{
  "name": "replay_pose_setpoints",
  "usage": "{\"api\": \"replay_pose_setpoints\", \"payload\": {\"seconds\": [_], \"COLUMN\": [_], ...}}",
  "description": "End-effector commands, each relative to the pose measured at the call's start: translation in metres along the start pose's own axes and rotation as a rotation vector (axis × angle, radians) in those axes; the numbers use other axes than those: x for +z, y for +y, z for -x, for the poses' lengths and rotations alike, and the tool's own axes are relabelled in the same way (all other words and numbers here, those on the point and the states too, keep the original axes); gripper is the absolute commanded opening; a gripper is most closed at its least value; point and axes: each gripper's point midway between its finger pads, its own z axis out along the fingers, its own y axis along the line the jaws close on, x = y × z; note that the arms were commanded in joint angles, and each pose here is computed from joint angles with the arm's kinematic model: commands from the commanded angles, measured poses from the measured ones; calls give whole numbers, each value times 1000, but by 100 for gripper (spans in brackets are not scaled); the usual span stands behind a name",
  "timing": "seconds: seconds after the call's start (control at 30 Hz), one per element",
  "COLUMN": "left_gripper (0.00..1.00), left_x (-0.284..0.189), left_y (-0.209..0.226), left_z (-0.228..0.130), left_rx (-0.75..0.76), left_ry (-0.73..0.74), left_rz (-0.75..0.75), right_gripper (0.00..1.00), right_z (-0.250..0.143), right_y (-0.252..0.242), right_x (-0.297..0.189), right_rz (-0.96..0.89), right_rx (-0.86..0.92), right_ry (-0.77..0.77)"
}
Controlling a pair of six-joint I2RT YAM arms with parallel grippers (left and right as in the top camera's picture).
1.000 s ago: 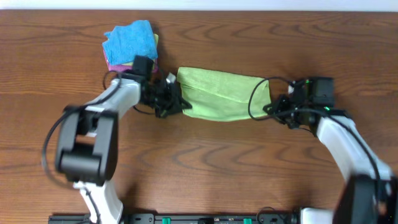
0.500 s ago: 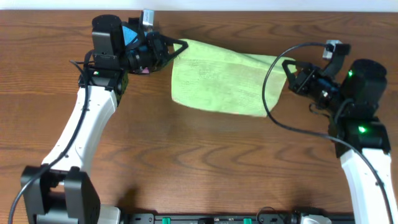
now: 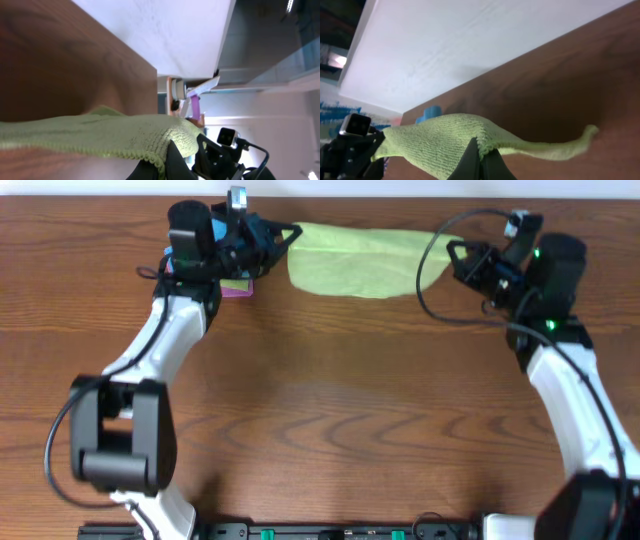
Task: Fold the cloth
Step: 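Lift the folded cloth with both grippers and lay it down flat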
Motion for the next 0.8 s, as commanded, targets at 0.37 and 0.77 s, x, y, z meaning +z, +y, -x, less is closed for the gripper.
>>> {"api": "replay_pose_setpoints", "payload": {"seconds": [0.37, 0.77], "left_gripper": [6, 6], "left_x": [7, -27], "left_y": [-20, 75], "left_z": [8, -64], "left_rx": [43, 21], "left_ry": [185, 403], "left_rz": [-52, 281], "right_gripper": [1, 1], "right_z": [5, -69], "right_y": [2, -29], "right_x": [10, -23], "right_rz": [-67, -208], "right_rx": [-36, -45], "right_ry": [131, 436]}}
